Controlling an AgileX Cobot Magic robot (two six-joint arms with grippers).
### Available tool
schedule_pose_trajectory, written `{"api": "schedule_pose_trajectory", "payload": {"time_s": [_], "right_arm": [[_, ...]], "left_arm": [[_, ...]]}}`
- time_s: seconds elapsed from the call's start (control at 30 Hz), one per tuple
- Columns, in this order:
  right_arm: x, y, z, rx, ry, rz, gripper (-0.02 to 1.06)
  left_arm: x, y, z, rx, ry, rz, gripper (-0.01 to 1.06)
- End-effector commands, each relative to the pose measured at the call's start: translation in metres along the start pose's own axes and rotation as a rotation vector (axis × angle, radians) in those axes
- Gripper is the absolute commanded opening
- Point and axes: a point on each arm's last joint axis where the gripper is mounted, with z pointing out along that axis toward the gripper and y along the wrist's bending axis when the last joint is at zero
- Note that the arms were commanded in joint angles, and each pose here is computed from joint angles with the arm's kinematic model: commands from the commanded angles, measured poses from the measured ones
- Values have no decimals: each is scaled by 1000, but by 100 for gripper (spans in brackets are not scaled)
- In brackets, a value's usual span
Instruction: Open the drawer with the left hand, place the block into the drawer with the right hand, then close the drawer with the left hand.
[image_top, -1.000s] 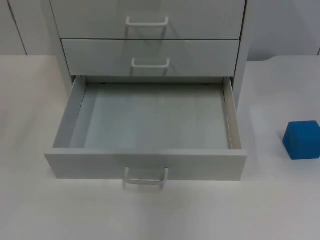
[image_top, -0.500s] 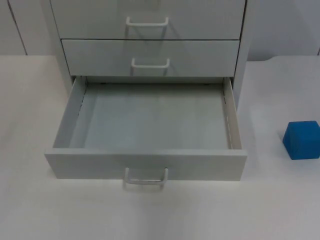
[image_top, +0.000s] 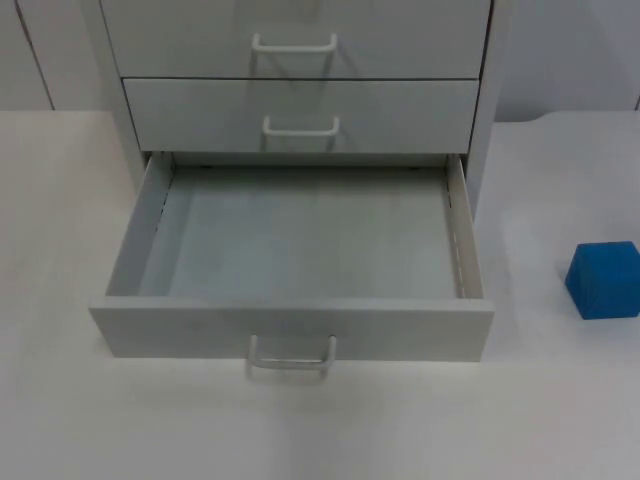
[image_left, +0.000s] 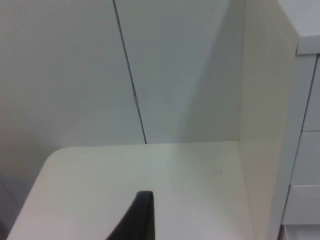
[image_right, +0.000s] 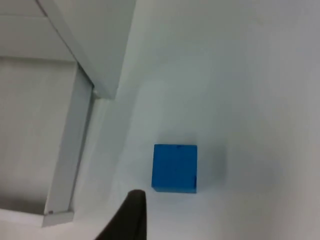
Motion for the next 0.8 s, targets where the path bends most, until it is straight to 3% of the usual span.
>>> {"api": "schedule_pose_trajectory", "payload": {"time_s": [0.0,0.13,0.33,0.57,0.77], "right_arm": [[-1,0,19,-1,16,26,105],[6,-4,59,8,116,55,105],[9,8,92,-8,129,40,105],[29,7,135,2,250,81,105],[36,14,160,-2,254,57,105]], "left_arm": [[0,-1,-3,28,-7,-39,105],[-1,-10,-2,124,-9,-156,105],[-2,-12,-1,137,-3,-236,105],[-2,-11,8,95,13,-195,105],[-2,-13,11,97,20,-183,105]]}}
